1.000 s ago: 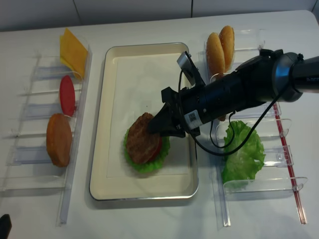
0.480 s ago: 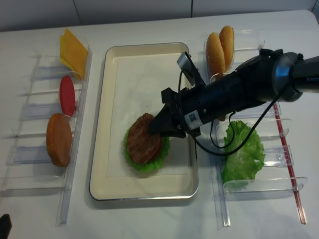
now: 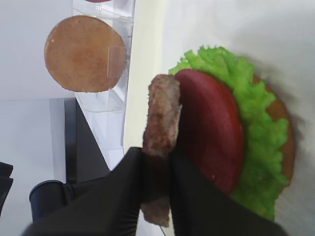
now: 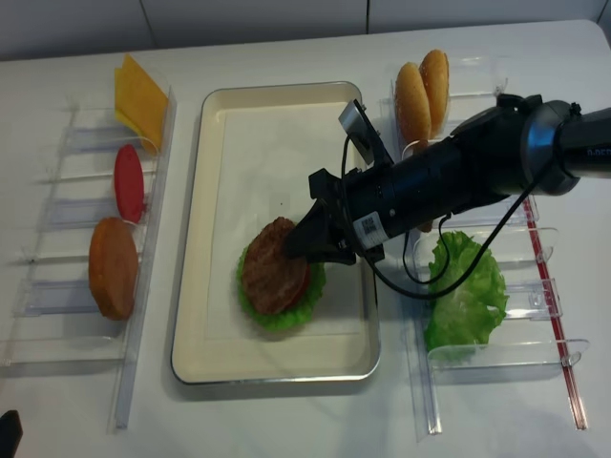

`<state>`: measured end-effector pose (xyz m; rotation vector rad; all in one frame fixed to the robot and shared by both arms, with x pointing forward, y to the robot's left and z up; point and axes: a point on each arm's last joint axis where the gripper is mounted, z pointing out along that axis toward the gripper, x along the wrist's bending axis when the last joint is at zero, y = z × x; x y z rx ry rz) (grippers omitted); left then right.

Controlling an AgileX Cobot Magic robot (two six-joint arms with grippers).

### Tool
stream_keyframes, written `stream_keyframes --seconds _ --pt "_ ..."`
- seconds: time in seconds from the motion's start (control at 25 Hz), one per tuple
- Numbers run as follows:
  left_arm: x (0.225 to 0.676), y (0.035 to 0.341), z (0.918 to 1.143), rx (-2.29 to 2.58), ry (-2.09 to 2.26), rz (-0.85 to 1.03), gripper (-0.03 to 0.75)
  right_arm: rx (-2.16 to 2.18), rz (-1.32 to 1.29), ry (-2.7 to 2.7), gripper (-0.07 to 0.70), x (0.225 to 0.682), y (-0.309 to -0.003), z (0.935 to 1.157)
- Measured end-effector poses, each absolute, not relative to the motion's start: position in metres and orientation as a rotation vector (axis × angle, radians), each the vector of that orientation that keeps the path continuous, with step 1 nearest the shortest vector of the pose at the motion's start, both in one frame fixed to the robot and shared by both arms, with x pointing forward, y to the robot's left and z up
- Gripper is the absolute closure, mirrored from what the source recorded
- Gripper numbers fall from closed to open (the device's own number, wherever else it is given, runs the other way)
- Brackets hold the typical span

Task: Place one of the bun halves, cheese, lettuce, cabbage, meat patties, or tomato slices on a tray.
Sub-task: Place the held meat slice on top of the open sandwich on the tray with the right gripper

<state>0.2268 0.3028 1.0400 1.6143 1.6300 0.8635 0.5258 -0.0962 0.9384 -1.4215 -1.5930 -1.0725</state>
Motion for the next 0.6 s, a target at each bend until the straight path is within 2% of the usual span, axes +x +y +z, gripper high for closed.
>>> stream_keyframes --seconds 0.48,0.6 --pt "0.2268 0.3028 1.04 1.614 1.63 0.864 0.518 -1.441 -1.061 -1.58 0.472 0.5262 -0.0964 0.9381" --pt "0.2268 0.3028 1.04 1.614 1.63 0.864 0.518 -1.445 -1.061 -1.579 0.435 0.5264 -0.0965 0.9379"
